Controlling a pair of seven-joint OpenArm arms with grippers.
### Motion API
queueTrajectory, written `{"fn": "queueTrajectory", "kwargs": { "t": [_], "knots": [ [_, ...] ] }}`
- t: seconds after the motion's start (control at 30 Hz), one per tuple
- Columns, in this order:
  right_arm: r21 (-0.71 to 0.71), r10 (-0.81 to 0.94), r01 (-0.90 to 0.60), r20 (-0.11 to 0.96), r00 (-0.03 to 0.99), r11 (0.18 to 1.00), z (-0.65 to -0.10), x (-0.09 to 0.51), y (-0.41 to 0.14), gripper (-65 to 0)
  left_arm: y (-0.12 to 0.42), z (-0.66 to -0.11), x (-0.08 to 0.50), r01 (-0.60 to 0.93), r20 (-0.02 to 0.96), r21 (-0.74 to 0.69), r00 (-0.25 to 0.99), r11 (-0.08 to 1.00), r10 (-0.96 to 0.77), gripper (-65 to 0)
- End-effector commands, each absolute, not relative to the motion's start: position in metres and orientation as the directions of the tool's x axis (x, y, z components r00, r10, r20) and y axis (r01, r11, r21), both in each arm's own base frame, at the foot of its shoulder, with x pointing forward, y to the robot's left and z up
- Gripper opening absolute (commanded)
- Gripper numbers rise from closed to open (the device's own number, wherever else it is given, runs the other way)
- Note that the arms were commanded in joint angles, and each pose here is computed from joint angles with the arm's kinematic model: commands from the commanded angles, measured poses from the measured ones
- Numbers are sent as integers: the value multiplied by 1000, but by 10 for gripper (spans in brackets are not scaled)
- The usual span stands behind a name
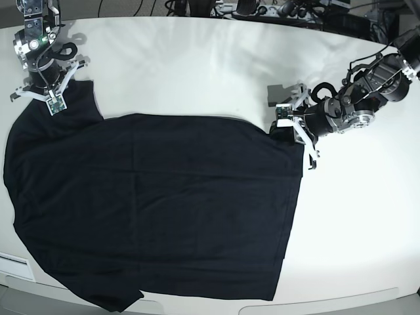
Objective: Fold the T-shirt properly
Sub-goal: 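Drag the gripped collar edge away from the hem with both grippers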
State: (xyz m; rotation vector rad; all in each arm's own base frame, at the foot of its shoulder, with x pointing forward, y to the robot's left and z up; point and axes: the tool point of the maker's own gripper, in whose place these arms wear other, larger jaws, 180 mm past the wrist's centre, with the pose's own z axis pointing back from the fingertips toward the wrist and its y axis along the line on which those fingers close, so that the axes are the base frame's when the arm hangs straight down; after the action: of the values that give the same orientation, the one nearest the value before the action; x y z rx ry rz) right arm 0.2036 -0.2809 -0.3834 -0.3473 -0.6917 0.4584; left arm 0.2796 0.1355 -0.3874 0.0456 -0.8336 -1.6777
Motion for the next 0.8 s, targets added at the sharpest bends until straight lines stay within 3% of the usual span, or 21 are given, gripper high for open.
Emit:
{"fn": "queueTrajectory", "kwargs": {
  "t": [0.0,0.33,0.77],
  "knots": [
    [-477,533,-284,544,648,832,-369,211,-281,-650,171,-400,278,853,258,513,-252,-89,-933,-650],
    [-531,603,-310,572,556,789,-308,196,-257,-650,181,-355,267,825,231,556,-274,-105,-934,-650],
    [-502,637,-414,444,630,760,-299,120,-251,-650,185,-336,198,860,209,469,-329,-201,-921,-650]
  ]
}}
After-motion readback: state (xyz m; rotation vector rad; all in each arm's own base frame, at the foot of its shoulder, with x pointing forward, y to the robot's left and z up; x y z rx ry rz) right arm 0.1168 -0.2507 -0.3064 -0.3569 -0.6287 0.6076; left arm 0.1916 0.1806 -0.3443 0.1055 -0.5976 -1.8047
